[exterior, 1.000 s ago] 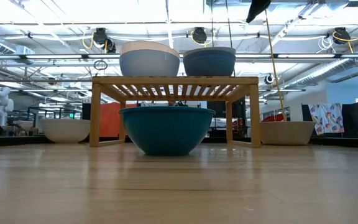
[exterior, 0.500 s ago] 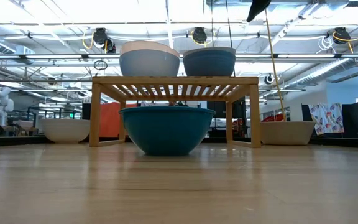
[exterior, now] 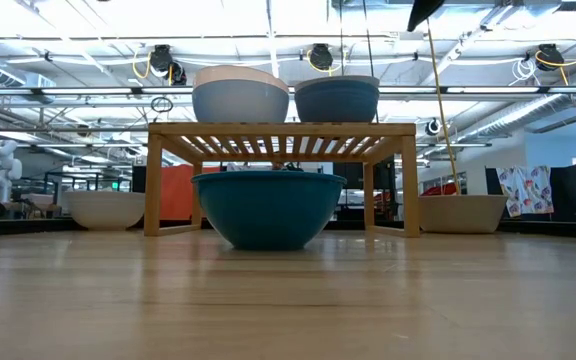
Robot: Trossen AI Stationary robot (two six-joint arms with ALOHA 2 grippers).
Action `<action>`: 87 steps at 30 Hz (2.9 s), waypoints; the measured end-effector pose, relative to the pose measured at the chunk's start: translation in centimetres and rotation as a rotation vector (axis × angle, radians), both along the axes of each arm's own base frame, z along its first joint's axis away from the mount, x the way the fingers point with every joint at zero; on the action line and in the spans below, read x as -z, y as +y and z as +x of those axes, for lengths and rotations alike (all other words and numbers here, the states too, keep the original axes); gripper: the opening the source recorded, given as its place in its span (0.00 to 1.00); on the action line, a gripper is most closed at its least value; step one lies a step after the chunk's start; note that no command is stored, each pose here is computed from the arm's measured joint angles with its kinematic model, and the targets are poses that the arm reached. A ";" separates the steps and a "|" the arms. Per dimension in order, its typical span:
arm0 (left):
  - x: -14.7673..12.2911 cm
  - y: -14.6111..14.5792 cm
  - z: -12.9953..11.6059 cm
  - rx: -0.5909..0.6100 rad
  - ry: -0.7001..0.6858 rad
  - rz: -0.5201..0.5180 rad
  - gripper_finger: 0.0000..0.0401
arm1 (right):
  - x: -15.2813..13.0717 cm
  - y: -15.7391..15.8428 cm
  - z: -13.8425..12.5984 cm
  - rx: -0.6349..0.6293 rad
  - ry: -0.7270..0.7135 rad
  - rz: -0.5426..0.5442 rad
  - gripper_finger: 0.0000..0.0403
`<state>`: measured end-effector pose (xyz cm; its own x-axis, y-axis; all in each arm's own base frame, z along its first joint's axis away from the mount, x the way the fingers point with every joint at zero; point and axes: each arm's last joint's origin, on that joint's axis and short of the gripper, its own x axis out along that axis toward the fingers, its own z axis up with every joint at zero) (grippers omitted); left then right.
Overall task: Place and stack bowls onto a shelf
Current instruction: Stack the gray bowl on top of the orange bowl on the shelf
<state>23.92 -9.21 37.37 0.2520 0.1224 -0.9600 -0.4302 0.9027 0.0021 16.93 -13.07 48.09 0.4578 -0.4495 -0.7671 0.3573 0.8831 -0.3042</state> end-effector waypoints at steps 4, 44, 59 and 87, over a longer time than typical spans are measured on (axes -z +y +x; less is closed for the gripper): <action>0.3 0.2 1.8 0.147 -0.052 0.026 0.21 | -0.6 0.7 -0.9 0.070 -0.066 0.026 0.29; -2.6 6.9 7.9 0.494 -0.503 0.360 0.21 | 8.9 1.4 -1.6 0.281 0.182 0.409 0.29; -2.6 5.3 7.8 0.423 -0.539 0.270 0.21 | 19.5 -1.7 -0.4 0.280 0.245 0.532 0.29; -2.6 4.1 7.6 0.358 -0.563 0.195 0.21 | 25.0 -7.4 -1.7 0.348 0.278 0.697 0.29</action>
<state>31.50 -5.08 39.95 0.7625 0.0958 -0.6398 -0.0891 0.9951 0.0429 15.22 -20.48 23.10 0.1329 0.0901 -0.9870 0.6379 0.7544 0.1548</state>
